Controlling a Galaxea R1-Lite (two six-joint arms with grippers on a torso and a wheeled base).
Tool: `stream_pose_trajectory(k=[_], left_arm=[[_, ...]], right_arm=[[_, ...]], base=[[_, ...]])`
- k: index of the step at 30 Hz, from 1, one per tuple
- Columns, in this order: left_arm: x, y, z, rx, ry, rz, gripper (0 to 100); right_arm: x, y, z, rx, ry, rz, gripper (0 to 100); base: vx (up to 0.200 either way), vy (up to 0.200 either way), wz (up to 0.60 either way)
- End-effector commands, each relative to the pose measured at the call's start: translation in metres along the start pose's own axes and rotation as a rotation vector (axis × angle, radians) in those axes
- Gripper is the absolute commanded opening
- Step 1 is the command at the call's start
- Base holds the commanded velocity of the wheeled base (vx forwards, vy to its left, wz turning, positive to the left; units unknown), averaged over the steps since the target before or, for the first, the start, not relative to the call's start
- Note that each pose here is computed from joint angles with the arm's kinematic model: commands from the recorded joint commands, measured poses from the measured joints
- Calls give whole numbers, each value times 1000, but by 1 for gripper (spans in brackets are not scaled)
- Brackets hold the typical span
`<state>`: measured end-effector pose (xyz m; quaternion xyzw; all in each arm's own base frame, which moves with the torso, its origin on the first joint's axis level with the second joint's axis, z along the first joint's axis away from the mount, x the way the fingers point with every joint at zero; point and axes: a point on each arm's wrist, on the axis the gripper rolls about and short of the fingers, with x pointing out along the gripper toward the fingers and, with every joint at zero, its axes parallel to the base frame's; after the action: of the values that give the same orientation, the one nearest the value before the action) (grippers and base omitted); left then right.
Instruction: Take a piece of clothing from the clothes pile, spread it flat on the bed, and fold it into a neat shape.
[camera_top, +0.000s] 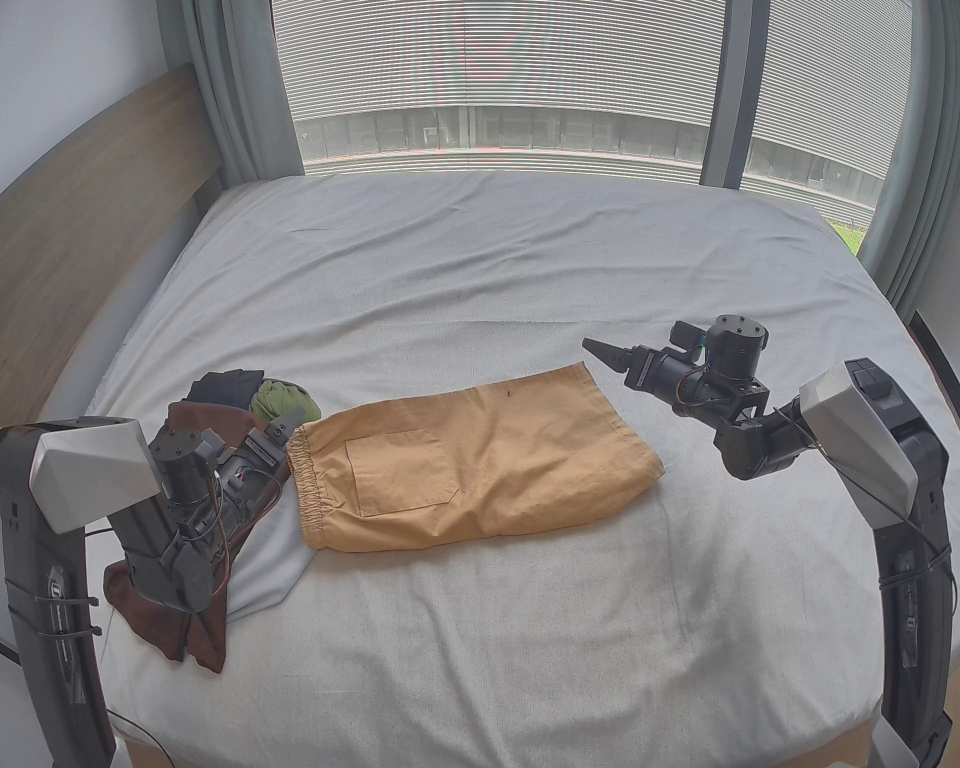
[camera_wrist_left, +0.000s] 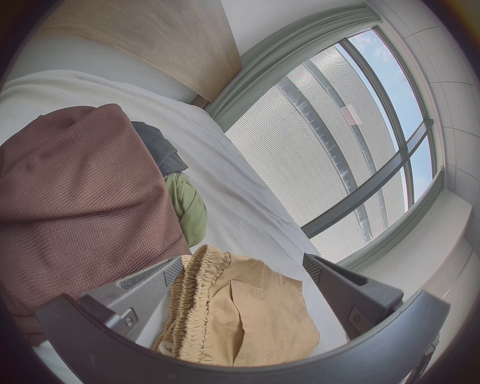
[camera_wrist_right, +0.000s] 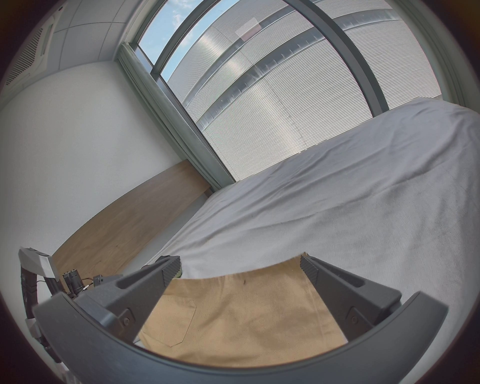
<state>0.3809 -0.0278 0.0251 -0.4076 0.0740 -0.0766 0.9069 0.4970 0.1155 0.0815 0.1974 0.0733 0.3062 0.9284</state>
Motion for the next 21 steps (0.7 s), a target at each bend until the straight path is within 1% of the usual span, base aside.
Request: stream_pose_trajectory(k=[1,3,6,10,14,15,16,18,21], left_arm=[[-6,-8,7,4,-8,-18,100],[-18,-23,17,-1,-10,-53,100],[-34,-37,23,4,45,-119,100],[-52,-47,26,5,111,-171,100],[-58,-48,25,13,130,-177,100],[-60,-47,23,26,138,-172,100],[-60,-47,23,27,140,-172,100],[-61,-45,17,78,156,-165,100],[-63,-38,9,129,188,-145,100]], right_arm=[[-21,16,11,12,28,-10,100],[-40,26,7,31,72,-26,100],[-58,32,-1,48,107,-31,100],[-72,34,-22,60,134,-33,100],[-83,34,-35,69,151,-41,100],[-89,33,-42,83,174,-55,100],[-89,33,-42,83,174,-55,100],[-98,33,-53,104,219,-73,100],[-103,32,-69,128,269,-87,100]], base=[[0,0,0],[0,0,0],[0,0,0],[0,0,0],[0,0,0],[0,0,0],[0,0,0],[0,0,0],[0,0,0]])
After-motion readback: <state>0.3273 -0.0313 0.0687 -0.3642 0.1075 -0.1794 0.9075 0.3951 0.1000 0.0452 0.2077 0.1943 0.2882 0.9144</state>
